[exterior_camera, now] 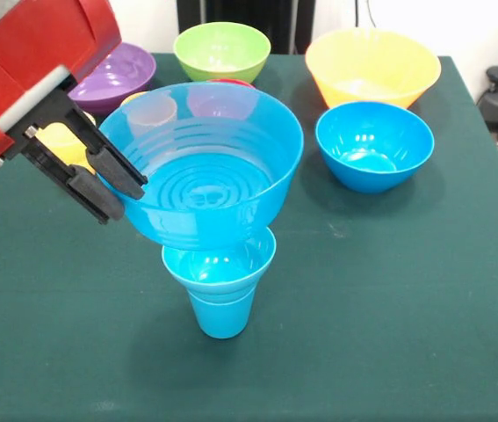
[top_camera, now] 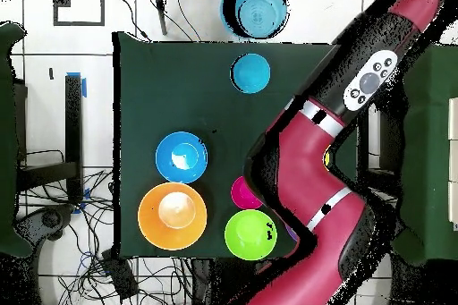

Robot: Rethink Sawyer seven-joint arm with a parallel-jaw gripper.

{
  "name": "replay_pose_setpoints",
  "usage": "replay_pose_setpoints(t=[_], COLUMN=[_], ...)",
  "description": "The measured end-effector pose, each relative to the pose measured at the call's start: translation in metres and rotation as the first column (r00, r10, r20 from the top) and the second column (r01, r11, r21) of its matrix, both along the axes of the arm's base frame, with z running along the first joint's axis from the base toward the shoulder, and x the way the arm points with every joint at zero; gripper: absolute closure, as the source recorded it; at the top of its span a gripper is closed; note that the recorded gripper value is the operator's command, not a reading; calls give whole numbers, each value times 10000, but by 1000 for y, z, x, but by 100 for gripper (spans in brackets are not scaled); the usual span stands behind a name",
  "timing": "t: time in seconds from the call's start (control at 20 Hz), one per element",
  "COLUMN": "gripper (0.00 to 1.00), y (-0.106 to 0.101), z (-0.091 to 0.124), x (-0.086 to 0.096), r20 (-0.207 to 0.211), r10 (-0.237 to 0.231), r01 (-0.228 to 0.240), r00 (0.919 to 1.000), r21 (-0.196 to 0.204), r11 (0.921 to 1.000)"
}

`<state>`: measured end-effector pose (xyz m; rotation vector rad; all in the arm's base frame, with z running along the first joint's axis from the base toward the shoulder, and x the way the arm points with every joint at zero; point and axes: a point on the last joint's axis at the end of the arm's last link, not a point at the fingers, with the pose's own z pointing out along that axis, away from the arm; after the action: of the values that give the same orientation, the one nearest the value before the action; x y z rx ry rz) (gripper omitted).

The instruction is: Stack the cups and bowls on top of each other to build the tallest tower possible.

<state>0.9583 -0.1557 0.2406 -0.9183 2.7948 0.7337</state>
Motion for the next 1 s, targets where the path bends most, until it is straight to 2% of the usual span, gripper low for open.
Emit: replay_pose_setpoints(t=[0.4, 1.0], gripper=[100, 100], y=[-1, -3], z=[4, 0], x=[4, 5], r20=[322, 355], r10=[-118, -179], r01=[120, 181], r00=[9994, 9992], r21=[-34, -64], r11=[9999, 9998])
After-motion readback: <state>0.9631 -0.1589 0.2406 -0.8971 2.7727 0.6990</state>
